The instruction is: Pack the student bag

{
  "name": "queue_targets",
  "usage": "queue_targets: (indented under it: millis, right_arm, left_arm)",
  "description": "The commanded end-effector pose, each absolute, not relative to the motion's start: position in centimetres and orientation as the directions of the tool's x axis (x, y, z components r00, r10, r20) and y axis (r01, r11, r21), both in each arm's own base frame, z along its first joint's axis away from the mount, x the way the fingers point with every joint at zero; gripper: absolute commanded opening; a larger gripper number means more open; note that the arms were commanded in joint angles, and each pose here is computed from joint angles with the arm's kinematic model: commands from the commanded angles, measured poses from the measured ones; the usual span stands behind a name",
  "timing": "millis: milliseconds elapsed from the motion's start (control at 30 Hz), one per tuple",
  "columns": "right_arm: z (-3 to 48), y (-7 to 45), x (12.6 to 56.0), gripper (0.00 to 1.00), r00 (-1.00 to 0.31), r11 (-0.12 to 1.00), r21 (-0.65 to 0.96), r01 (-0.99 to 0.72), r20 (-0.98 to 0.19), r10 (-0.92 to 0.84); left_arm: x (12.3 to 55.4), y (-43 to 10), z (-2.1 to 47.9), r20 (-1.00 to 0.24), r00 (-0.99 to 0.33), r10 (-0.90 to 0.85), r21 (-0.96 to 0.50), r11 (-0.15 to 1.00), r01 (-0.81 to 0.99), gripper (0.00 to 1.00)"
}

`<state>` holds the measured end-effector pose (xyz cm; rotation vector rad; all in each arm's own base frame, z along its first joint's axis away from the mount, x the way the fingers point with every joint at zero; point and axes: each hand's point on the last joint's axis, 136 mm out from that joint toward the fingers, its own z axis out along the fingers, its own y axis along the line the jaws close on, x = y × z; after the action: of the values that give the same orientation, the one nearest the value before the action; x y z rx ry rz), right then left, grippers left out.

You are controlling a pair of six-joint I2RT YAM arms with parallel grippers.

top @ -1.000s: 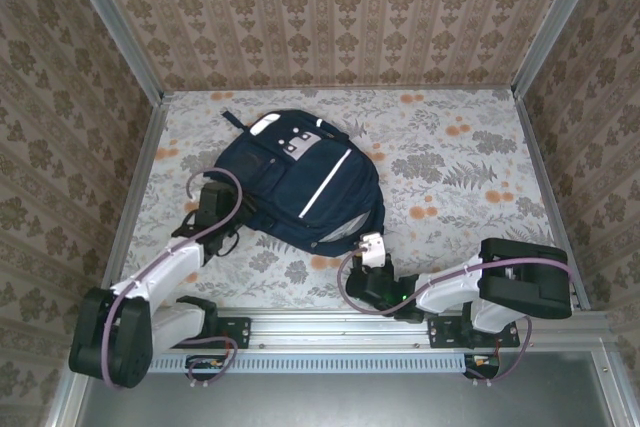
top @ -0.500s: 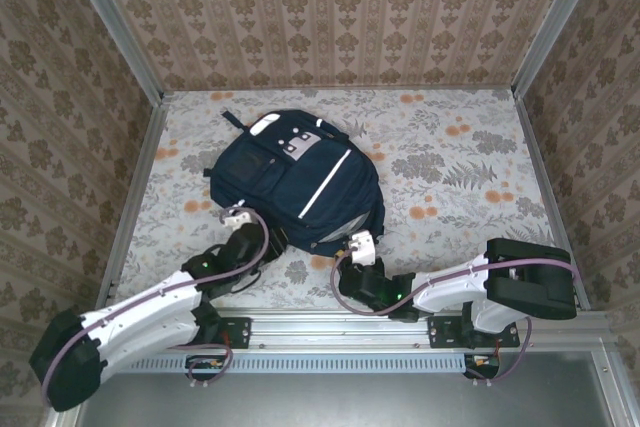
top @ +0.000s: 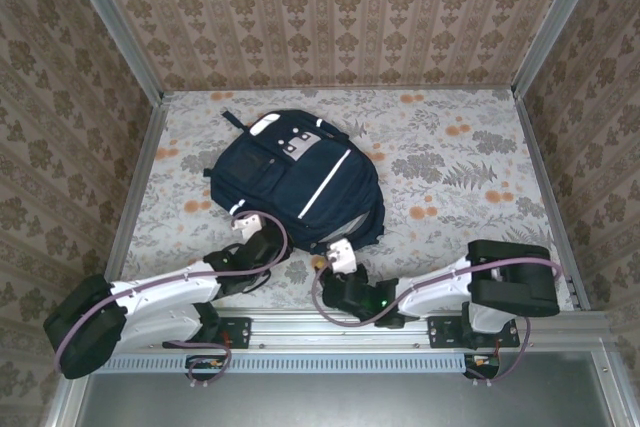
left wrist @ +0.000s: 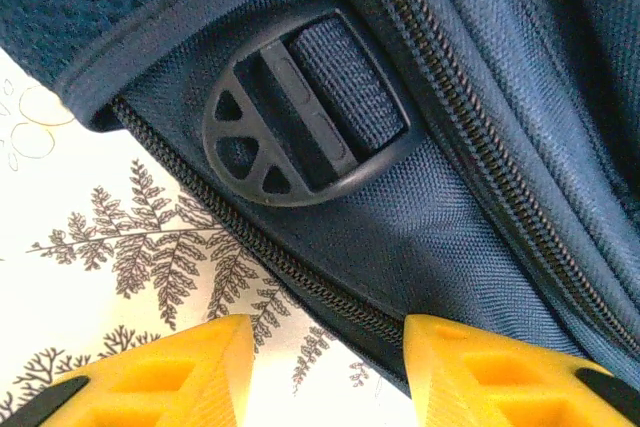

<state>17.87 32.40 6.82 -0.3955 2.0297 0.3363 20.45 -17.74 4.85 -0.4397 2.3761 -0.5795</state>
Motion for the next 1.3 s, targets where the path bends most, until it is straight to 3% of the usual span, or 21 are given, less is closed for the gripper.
queue_targets:
  millis: [0, 267, 533, 667, 833, 867, 1267]
  right_arm:
    - [6.6, 34.4, 17.6, 0.45, -0.432, 0.896, 0.028, -0.442, -0.882, -0.186]
    - [6.4, 34.9, 19.5, 0.50, -0.420, 0.945, -0.043, -0.324, -0.888, -0.184]
    - [5.5, 35.1, 21.7, 0.48, -0.434, 0.964, -0.064, -0.260, -0.884, -0.175]
    - [5.2, 34.3, 22.5, 0.32, -0.435, 0.974, -0.082, -0.209, -0.885, -0.167]
    - [5.4, 33.5, 21.9, 0.02, -0.436, 0.969, -0.040, -0.242, -0.888, -0.145]
    - [5.5, 33.3, 21.8, 0.00, -0.437, 0.969, -0.038, -0.246, -0.888, -0.146]
    - [6.5, 34.2, 20.1, 0.00, -0.464, 0.930, 0.056, -0.364, -0.877, -0.129]
  left_arm:
    - [22.1, -17.9, 7.0, -0.549, -0.671, -0.499, -0.546, 0.821, -0.164, 0.45]
    - [21.8, -17.2, 7.7, -0.548, -0.661, -0.514, -0.574, 0.805, -0.151, 0.47]
    - [21.5, -16.7, 8.0, -0.548, -0.653, -0.523, -0.584, 0.798, -0.149, 0.49]
    - [21.5, -16.7, 8.0, -0.546, -0.655, -0.522, -0.584, 0.798, -0.149, 0.50]
    - [21.5, -16.7, 7.7, -0.541, -0.654, -0.529, -0.589, 0.793, -0.154, 0.51]
    - [21.5, -16.8, 7.6, -0.537, -0.655, -0.532, -0.592, 0.790, -0.157, 0.51]
    - [22.7, -19.6, 6.0, -0.510, -0.686, -0.519, -0.586, 0.794, -0.164, 0.56]
